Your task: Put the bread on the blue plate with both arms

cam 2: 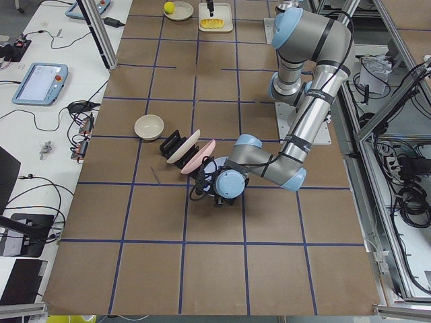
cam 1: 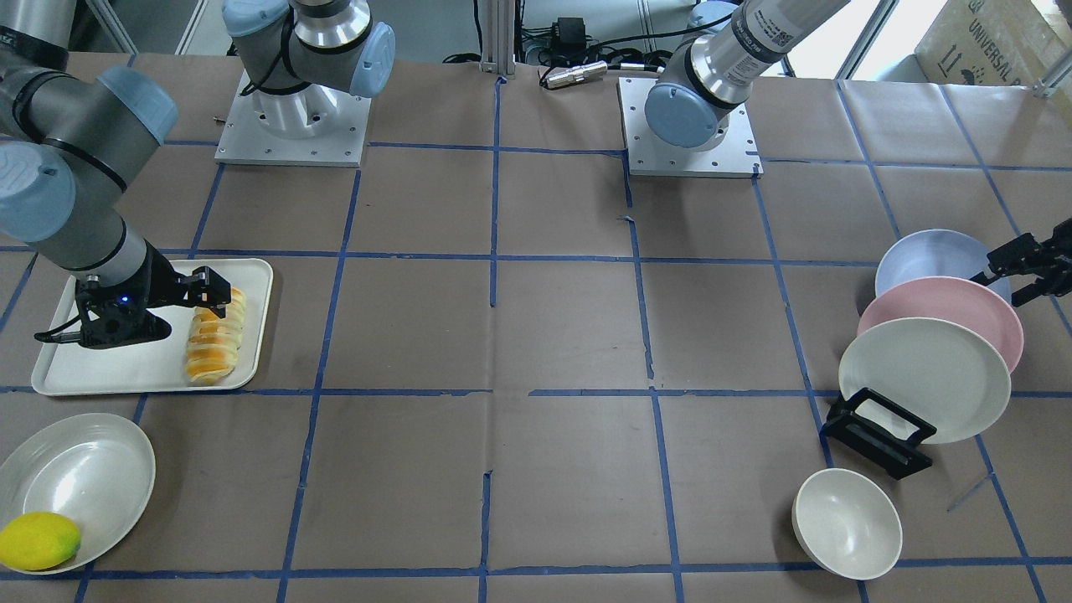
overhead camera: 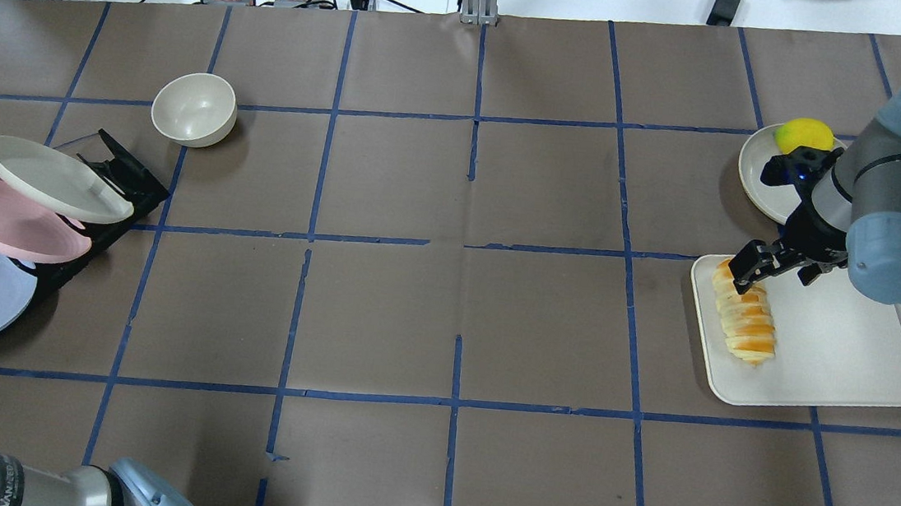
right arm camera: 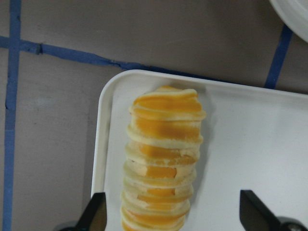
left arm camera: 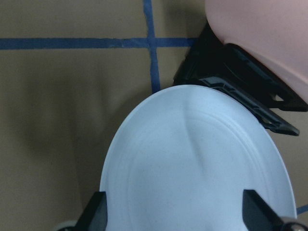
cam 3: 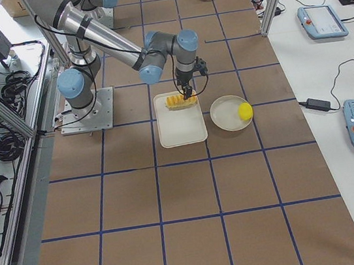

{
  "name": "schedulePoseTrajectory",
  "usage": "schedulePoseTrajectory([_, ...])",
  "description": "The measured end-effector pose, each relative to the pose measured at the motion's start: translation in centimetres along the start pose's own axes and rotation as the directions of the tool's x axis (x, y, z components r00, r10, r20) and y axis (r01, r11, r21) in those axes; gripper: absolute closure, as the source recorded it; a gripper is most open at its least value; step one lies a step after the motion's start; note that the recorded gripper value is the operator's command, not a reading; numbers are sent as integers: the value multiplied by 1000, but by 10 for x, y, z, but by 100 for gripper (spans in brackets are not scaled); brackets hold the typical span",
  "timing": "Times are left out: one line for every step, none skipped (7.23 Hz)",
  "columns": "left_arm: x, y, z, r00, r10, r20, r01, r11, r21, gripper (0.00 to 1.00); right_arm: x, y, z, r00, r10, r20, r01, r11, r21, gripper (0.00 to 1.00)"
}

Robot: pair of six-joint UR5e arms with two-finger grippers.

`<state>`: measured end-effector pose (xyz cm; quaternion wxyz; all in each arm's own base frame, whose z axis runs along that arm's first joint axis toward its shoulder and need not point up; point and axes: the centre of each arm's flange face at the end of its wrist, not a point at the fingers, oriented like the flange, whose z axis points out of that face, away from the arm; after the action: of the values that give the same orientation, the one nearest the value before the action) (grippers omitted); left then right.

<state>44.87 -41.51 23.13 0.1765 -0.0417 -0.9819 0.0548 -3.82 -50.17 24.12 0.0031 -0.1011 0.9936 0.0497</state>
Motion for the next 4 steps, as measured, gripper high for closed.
schedulePoseTrajectory([-7, -3, -4, 1000, 5, 14, -5, 1000, 5, 1, 8, -2, 10, 1000, 21, 7, -21, 1000, -8, 5])
schedulePoseTrajectory([-12, -7, -11, 1000, 9, 29, -10, 1000, 10, 1, 15, -2, 17, 998, 64, 15, -64, 998, -16, 5])
schedulePoseTrajectory([-18, -9, -12, 999, 11, 34, -12, 1000, 11, 1, 18, -2, 20, 994, 111, 18, -111, 994, -18, 5])
schedulePoseTrajectory([-23, -10, -8, 1000, 10, 27, -10, 1000, 9, 1, 20, -1, 21, 988, 155, 18, -155, 988, -19, 5])
